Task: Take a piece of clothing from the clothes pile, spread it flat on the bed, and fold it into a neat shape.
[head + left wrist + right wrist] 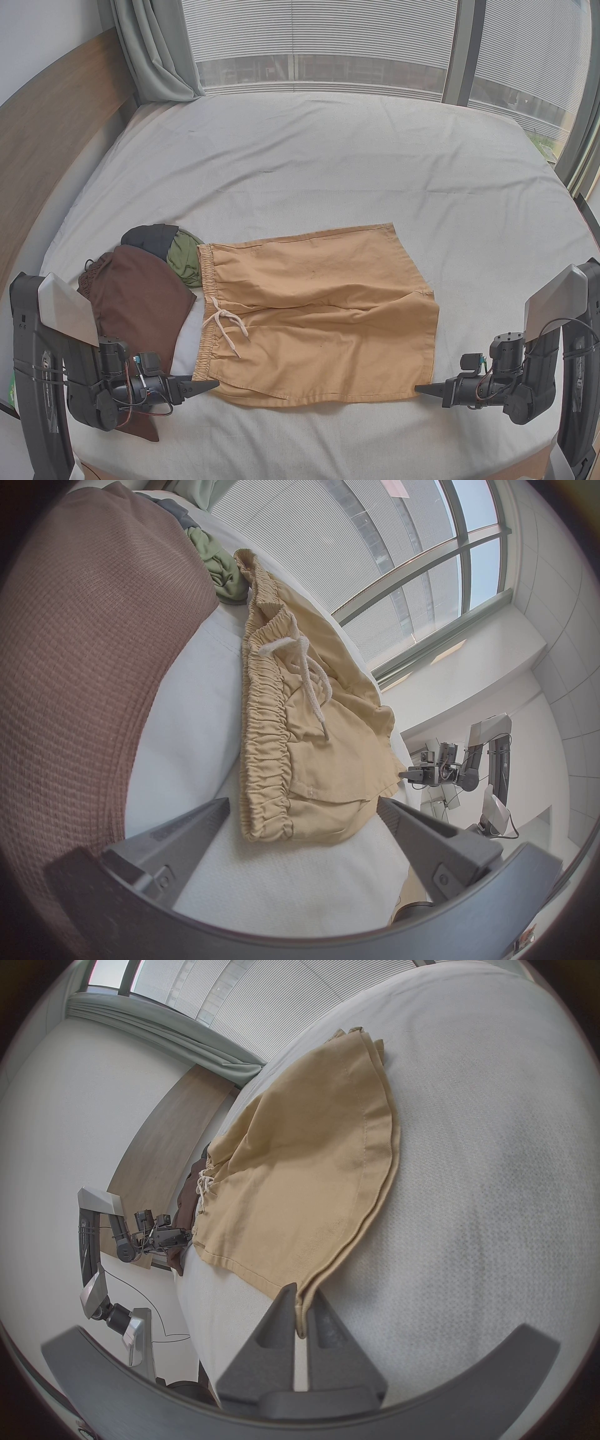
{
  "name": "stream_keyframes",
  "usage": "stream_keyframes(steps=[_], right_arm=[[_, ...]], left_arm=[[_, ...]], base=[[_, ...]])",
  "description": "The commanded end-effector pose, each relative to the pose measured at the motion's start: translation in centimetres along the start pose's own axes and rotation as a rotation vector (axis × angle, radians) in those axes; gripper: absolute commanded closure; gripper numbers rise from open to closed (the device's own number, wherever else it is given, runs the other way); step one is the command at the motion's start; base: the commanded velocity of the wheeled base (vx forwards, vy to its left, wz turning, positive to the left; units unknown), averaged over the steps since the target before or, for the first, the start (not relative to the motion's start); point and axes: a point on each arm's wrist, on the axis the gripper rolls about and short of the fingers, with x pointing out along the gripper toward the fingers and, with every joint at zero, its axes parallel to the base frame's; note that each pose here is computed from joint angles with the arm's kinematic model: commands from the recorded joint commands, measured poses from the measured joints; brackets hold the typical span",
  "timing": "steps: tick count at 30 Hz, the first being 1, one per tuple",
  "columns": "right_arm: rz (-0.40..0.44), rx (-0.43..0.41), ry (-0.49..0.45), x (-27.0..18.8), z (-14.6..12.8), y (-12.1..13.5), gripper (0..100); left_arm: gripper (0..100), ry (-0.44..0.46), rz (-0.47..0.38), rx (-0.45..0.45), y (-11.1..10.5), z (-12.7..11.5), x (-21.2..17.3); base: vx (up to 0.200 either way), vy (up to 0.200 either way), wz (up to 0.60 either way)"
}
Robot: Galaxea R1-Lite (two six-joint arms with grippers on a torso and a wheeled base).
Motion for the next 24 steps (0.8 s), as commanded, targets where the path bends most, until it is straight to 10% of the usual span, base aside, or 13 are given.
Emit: stream_keyframes(steps=[1,24], right_arm=[[0.001,0.001,0.001,0.0,0.0,0.0,100],[-0.039,-0.007,0.056,-3.1,-1.8,1.1,100]], left_arm=[[100,-0.001,0.004,-0.001,0.2,0.0,0.2],[100,0.034,-0.016,0.011,-1.0,-0.6,0.2]], base=[[0.0,0.0,0.0],[0.0,0.0,0.0]])
